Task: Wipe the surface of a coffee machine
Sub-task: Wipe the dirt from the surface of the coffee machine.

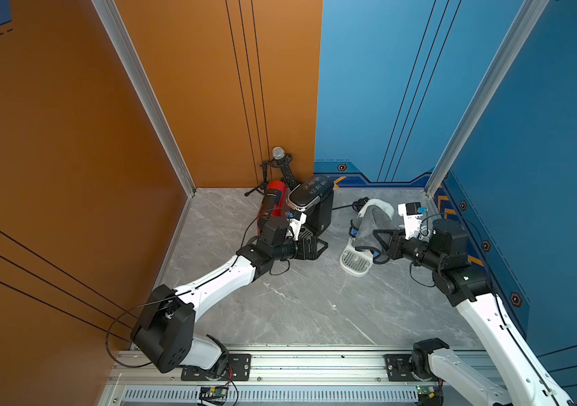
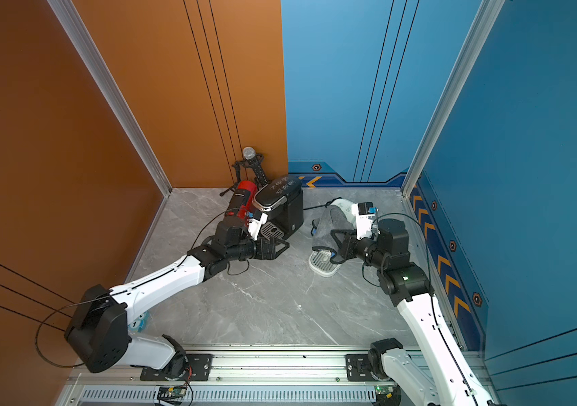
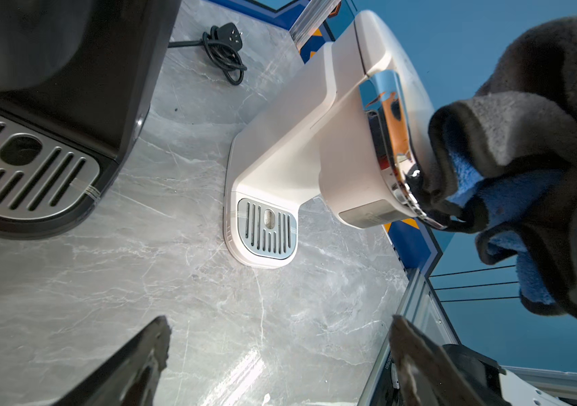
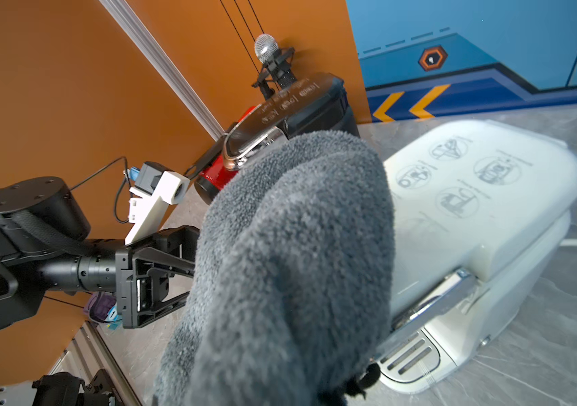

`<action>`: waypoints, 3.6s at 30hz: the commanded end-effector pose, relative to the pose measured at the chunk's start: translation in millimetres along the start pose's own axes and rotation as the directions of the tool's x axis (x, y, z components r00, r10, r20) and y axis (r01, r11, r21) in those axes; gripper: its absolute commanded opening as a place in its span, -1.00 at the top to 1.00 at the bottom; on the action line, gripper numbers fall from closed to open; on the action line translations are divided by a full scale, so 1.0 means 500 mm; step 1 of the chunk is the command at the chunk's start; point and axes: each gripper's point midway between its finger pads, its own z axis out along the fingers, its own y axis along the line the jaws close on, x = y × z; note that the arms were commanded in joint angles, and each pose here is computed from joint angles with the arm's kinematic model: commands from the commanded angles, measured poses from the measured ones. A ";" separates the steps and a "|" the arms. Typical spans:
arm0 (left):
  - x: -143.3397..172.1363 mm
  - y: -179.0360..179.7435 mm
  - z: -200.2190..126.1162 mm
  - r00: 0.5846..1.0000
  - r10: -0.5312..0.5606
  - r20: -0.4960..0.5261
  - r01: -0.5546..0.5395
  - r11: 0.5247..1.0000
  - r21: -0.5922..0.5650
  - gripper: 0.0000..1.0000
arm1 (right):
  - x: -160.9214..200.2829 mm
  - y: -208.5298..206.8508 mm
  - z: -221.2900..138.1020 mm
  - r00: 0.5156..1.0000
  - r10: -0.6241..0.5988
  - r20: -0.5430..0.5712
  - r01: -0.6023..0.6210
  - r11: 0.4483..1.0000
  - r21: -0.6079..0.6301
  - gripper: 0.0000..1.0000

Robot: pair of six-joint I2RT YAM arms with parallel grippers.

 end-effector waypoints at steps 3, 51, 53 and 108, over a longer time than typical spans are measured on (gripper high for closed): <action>0.005 -0.015 0.042 0.999 0.041 -0.016 -0.041 0.999 -0.005 -0.97 | 0.011 -0.060 0.033 0.997 0.050 -0.053 -0.043 0.991 0.130 0.78; 0.171 0.057 0.258 0.966 -0.020 -0.258 -0.031 0.981 -0.192 -0.98 | -0.055 -0.158 0.077 0.997 -0.032 -0.067 0.055 0.927 0.371 0.80; 0.178 0.059 0.281 0.957 -0.048 -0.287 -0.010 0.980 -0.197 -0.99 | -0.037 -0.138 0.091 0.991 -0.063 -0.115 0.101 0.928 0.359 0.80; 0.238 0.158 0.311 0.918 -0.089 -0.388 -0.093 0.899 -0.427 -0.46 | -0.113 -0.095 0.047 0.995 -0.098 0.018 0.089 0.958 0.273 0.76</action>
